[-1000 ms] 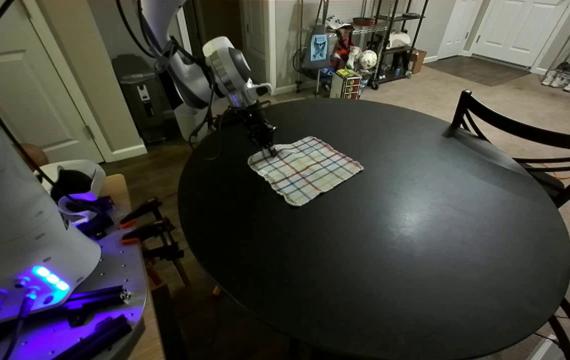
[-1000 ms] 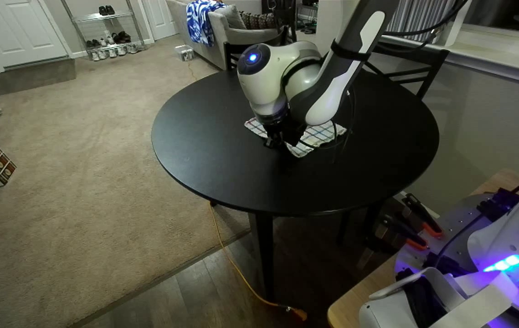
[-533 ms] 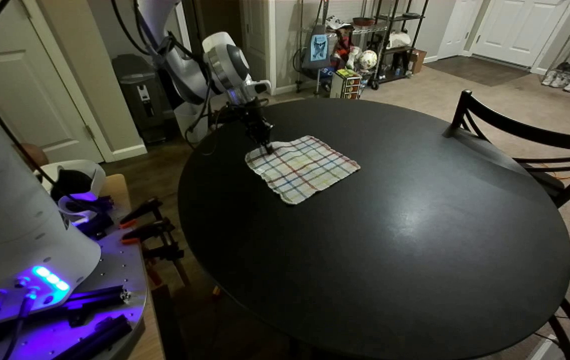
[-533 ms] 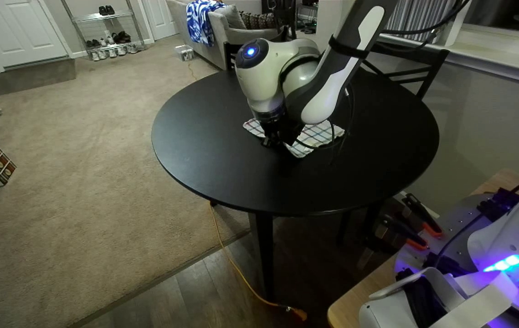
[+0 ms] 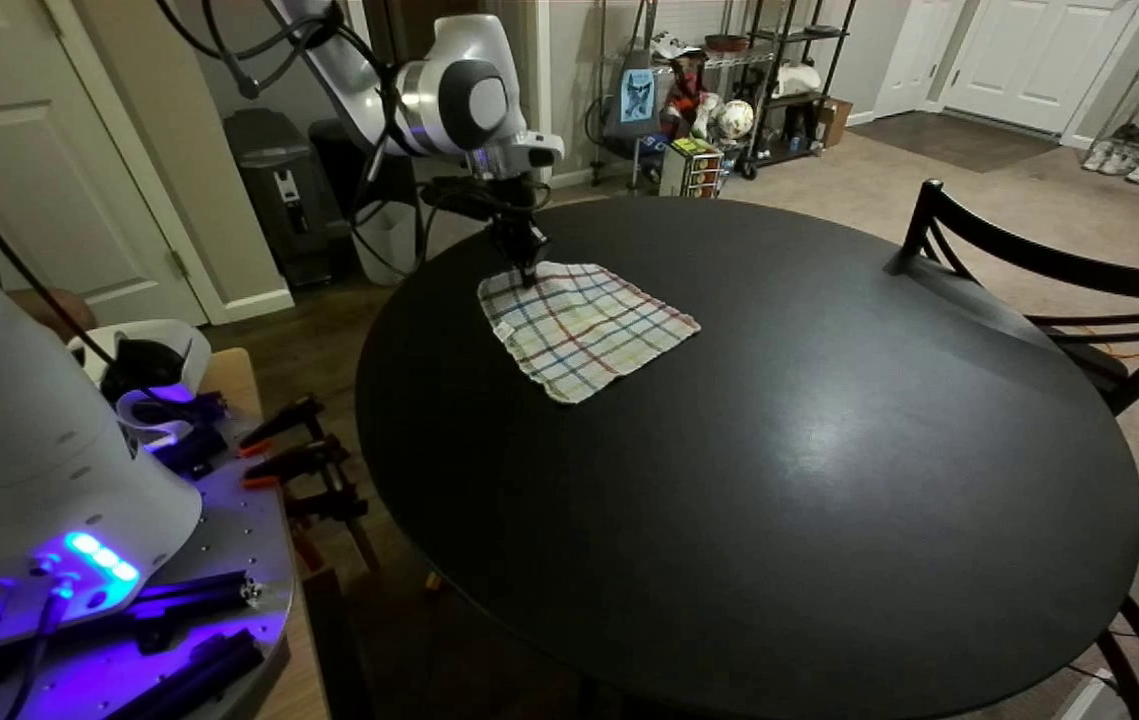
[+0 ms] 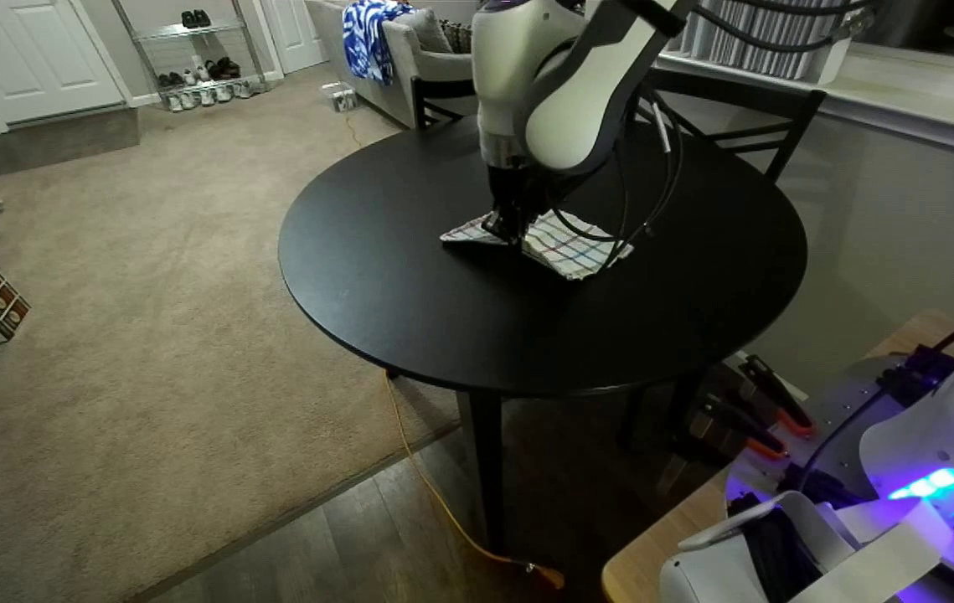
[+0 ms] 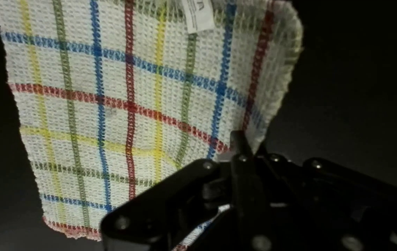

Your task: Fold the towel on the table

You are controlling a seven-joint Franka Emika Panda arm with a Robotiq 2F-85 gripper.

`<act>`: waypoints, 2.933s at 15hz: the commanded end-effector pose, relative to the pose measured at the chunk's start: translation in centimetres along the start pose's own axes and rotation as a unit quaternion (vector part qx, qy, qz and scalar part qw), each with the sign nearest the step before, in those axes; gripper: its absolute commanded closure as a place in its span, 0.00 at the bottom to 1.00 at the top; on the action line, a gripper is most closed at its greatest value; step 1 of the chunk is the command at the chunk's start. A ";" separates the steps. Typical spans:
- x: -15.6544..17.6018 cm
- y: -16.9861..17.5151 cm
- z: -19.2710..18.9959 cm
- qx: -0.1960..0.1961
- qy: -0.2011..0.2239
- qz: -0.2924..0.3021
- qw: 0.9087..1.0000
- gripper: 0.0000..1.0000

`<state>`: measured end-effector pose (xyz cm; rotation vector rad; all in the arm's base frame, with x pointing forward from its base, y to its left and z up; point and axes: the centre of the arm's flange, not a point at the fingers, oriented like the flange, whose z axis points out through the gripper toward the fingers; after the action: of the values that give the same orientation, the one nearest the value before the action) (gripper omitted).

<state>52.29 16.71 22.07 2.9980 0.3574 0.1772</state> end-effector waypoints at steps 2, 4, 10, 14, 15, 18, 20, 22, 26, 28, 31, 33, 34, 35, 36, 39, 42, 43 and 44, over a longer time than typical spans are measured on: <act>-1.6 3.3 -1.3 0.068 -0.014 0.019 0.997 0.99; -1.8 4.1 -1.0 0.085 -0.017 0.032 0.996 0.99; -1.9 7.1 -0.4 0.124 -0.012 0.078 0.989 0.99; -2.0 9.2 -0.5 0.111 -0.001 0.096 0.989 0.99; -2.1 9.7 -0.4 0.102 0.003 0.100 0.990 0.99; -2.4 10.8 -0.2 0.089 0.008 0.108 0.990 0.99; -2.8 11.4 0.0 0.084 0.010 0.112 0.990 0.99; -3.1 11.8 0.3 0.078 0.012 0.113 0.990 0.99; -3.7 12.4 0.6 0.063 0.016 0.112 0.992 0.99; -3.9 13.0 0.3 0.055 0.019 0.111 0.992 0.99; -4.0 14.4 -0.7 0.041 0.025 0.113 0.992 0.99; -3.9 15.3 -1.4 0.033 0.030 0.112 0.993 0.99; -3.9 15.6 -1.7 0.031 0.034 0.113 0.993 0.99; -3.8 15.9 -1.8 0.028 0.036 0.113 0.993 0.99; -3.8 16.1 -2.0 0.026 0.037 0.112 0.993 0.99; -3.7 16.3 -2.1 0.023 0.038 0.111 0.993 0.99; -4.6 15.9 -1.5 0.022 0.032 0.113 0.993 0.72; -4.8 15.9 -1.3 0.023 0.030 0.115 0.993 0.71; -5.1 15.7 -1.1 0.023 0.028 0.115 0.993 0.66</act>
<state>52.75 0.01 24.66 3.0942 0.0417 0.2654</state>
